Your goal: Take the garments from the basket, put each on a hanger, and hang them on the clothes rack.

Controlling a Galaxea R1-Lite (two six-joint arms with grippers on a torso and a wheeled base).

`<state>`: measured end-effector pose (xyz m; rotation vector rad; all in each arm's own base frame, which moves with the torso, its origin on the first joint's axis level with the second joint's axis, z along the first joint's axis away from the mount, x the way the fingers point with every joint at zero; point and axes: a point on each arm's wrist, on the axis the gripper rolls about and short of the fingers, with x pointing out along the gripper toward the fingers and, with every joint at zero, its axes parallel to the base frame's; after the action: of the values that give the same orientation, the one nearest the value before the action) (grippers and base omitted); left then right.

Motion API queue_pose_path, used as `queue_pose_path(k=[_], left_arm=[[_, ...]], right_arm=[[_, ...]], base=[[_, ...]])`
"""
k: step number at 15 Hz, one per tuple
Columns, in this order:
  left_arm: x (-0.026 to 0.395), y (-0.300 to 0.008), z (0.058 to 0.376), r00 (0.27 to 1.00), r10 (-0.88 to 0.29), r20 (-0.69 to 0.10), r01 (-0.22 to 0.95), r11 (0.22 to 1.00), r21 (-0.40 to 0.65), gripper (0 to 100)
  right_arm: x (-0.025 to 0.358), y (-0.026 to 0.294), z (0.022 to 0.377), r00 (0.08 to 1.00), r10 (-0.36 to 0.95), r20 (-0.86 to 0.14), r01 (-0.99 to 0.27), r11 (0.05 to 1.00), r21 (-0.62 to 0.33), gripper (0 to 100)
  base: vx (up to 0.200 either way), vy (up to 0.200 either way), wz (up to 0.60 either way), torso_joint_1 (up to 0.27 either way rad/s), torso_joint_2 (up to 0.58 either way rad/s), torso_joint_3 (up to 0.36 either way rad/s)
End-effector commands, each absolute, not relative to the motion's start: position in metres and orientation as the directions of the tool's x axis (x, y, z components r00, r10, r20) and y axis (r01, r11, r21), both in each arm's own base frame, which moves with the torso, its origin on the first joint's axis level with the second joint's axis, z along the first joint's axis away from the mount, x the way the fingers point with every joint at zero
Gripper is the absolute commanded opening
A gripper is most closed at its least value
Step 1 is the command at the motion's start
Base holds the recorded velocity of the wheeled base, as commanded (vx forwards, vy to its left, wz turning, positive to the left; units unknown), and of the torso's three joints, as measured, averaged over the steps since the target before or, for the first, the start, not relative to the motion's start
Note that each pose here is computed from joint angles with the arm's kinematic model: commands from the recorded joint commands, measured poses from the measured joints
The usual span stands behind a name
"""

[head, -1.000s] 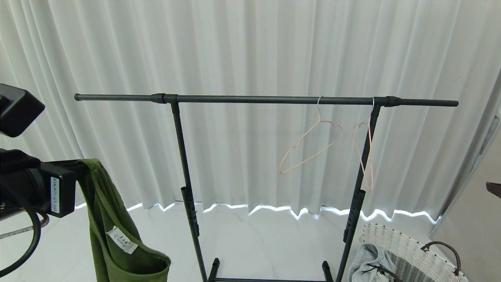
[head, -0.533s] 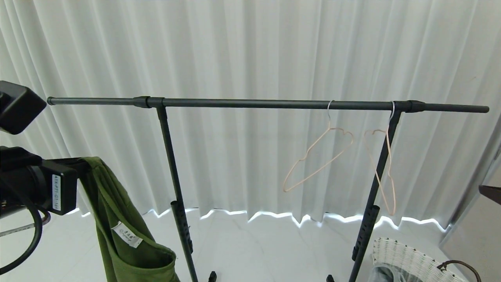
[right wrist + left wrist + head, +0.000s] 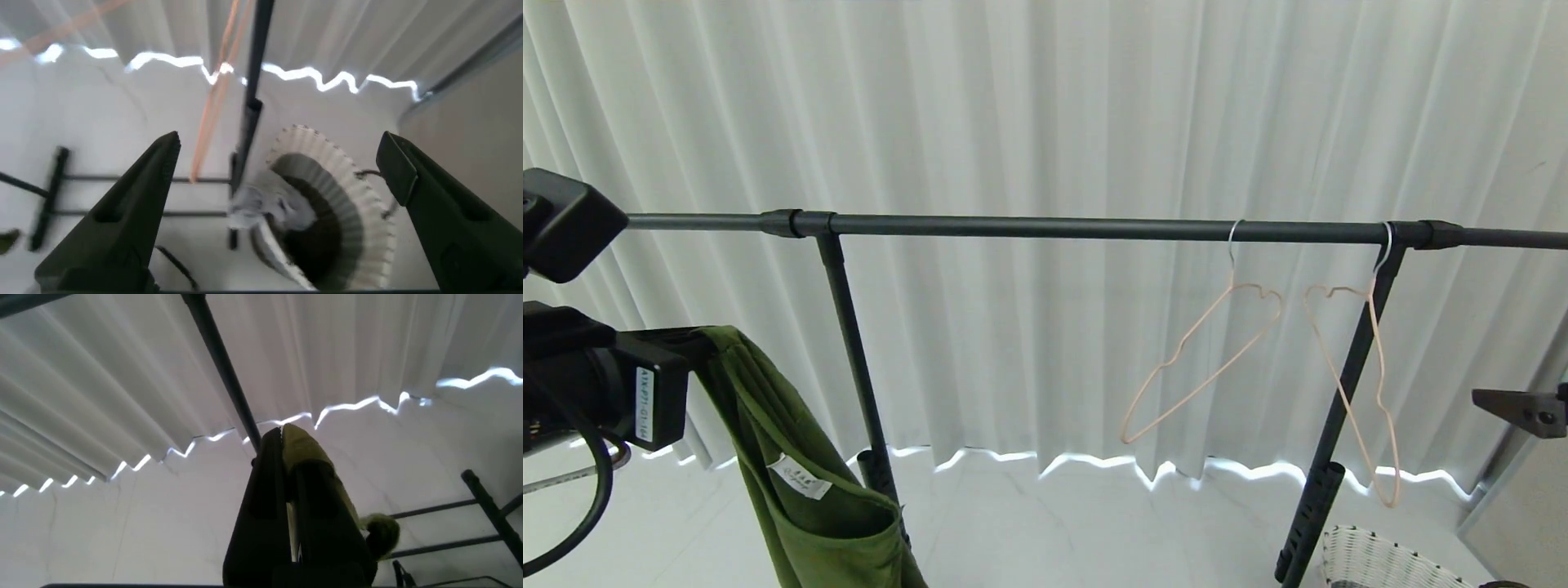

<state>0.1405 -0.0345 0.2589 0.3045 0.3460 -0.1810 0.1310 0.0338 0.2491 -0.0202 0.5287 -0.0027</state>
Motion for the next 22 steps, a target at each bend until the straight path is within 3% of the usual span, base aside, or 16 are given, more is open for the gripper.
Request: queue_pose_path(k=[1,3,10,17,22], left_arm=[[0.14,-0.036,0.258,0.923,-0.132,-0.362,0.236,0.936,0.262,0],[0.14,-0.036,0.258,0.923,-0.133,-0.362,0.237,0.936,0.262,0],[0.136,-0.04,0.26,0.923,-0.161,-0.35,0.267,0.923,0.278,0],[0.132,-0.045,0.261,0.917,-0.202,-0.344,0.306,0.91,0.281,0],[0.131,-0.045,0.262,0.919,-0.205,-0.337,0.306,0.909,0.282,0]], right_arm=[[0.153,0.05,0.237,0.826,0.027,-0.563,-0.017,1.0,0.023,100],[0.181,0.066,0.223,0.802,0.034,-0.597,0.009,0.998,0.068,100],[0.263,0.077,0.185,0.739,-0.119,-0.664,0.17,0.985,0.013,100],[0.281,0.078,0.166,0.696,-0.147,-0.703,0.196,0.981,-0.011,100],[0.287,0.077,0.165,0.717,-0.146,-0.682,0.203,0.979,0.003,100]], base=[[0.0,0.0,0.0,0.0,0.0,0.0],[0.0,0.0,0.0,0.0,0.0,0.0],[0.0,0.0,0.0,0.0,0.0,0.0],[0.0,0.0,0.0,0.0,0.0,0.0],[0.0,0.0,0.0,0.0,0.0,0.0]])
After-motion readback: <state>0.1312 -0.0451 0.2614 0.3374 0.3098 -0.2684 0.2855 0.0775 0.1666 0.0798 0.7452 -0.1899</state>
